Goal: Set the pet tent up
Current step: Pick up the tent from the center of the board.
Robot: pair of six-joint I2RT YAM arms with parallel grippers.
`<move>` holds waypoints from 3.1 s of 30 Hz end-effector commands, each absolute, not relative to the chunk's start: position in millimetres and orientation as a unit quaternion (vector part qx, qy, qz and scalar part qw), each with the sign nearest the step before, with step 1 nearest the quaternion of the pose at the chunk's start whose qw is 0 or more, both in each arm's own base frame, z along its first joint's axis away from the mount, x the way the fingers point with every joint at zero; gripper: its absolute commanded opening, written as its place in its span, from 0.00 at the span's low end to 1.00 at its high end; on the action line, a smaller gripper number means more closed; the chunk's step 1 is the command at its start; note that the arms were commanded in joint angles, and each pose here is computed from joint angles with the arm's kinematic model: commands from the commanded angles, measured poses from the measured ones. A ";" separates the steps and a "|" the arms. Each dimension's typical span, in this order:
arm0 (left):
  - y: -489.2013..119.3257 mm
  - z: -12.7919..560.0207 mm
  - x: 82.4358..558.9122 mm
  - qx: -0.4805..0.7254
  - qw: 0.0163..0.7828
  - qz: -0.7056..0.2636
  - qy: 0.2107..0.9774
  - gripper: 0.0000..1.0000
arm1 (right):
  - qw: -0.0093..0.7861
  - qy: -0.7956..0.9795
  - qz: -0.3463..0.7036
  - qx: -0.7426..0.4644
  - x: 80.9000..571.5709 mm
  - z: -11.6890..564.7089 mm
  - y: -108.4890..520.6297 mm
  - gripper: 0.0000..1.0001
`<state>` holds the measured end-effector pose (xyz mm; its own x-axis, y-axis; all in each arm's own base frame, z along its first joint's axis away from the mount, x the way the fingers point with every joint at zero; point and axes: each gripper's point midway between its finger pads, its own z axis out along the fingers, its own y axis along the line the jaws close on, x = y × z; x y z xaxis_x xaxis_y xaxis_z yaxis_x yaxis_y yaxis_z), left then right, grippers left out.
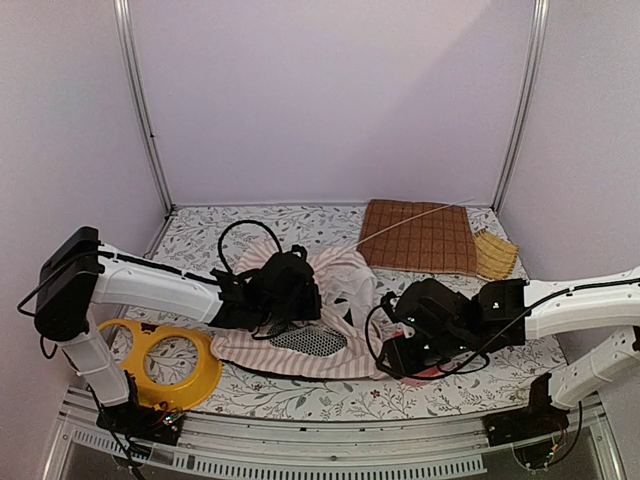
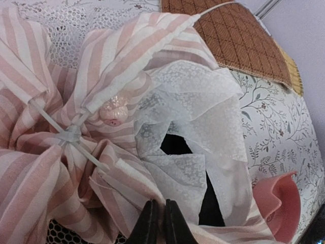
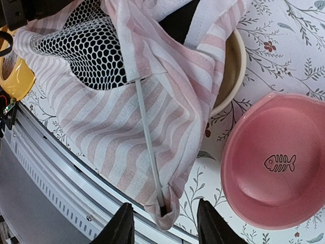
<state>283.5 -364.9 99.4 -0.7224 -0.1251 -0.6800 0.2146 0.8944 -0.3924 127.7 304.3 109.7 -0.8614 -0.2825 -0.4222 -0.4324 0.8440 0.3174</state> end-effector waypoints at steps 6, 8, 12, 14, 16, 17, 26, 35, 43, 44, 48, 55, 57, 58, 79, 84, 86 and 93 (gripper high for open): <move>-368.7 103.5 292.0 0.020 0.379 -0.232 0.895 0.00 | 0.183 0.942 0.205 -0.192 127.2 120.3 302.1 0.33; -369.2 104.7 292.0 0.021 0.380 -0.234 0.895 0.00 | 0.184 0.942 0.205 -0.192 127.9 119.1 303.2 0.33; -369.0 103.9 292.4 0.021 0.380 -0.233 0.895 0.00 | 0.187 0.941 0.207 -0.192 129.5 118.6 307.1 0.32; -369.6 104.0 291.9 0.022 0.379 -0.235 0.895 0.00 | 0.189 0.940 0.208 -0.193 130.9 118.0 309.7 0.27; -369.8 103.8 292.2 0.022 0.379 -0.235 0.895 0.00 | 0.188 0.940 0.205 -0.196 132.1 115.7 312.0 0.21; -369.7 104.3 292.4 0.022 0.379 -0.235 0.895 0.00 | 0.190 0.940 0.204 -0.196 133.0 116.2 313.2 0.18; -376.8 107.7 288.8 0.044 0.380 -0.243 0.892 0.00 | 0.220 0.933 0.200 -0.201 147.6 137.7 328.3 0.00; -385.1 134.1 280.5 0.062 0.392 -0.267 0.878 0.00 | 0.229 0.922 0.193 -0.247 163.9 148.7 359.4 0.00; -386.9 142.6 274.0 0.070 0.393 -0.282 0.872 0.00 | 0.215 0.918 0.207 -0.261 172.3 142.4 368.6 0.00; -385.8 142.8 274.3 0.069 0.393 -0.282 0.872 0.00 | 0.214 0.918 0.209 -0.261 172.3 142.2 369.6 0.01; -383.4 146.6 275.0 0.072 0.393 -0.285 0.871 0.02 | 0.210 0.916 0.220 -0.264 168.7 144.4 371.1 0.07; -371.8 184.4 272.2 0.070 0.415 -0.300 0.856 0.51 | 0.220 0.916 0.221 -0.254 168.2 155.0 361.4 0.28; -365.0 195.0 272.3 0.069 0.422 -0.301 0.852 0.53 | 0.225 0.916 0.220 -0.248 169.1 158.1 358.2 0.34; -360.3 201.3 273.5 0.065 0.427 -0.303 0.850 0.54 | 0.230 0.917 0.218 -0.244 171.1 159.8 356.5 0.35; -154.3 183.5 408.4 -0.018 0.454 -0.142 0.879 0.61 | 0.267 0.899 0.244 -0.248 212.6 188.6 382.6 0.77; -149.8 183.1 440.0 -0.016 0.449 -0.148 0.881 0.62 | 0.259 0.907 0.214 -0.253 223.2 167.2 383.1 0.87; -157.0 185.6 447.4 0.004 0.448 -0.153 0.881 0.63 | 0.251 0.910 0.201 -0.260 225.5 155.8 385.4 0.89; -191.0 172.5 439.2 0.058 0.391 -0.189 0.899 0.62 | 0.257 0.920 0.180 -0.235 252.6 139.4 374.4 0.91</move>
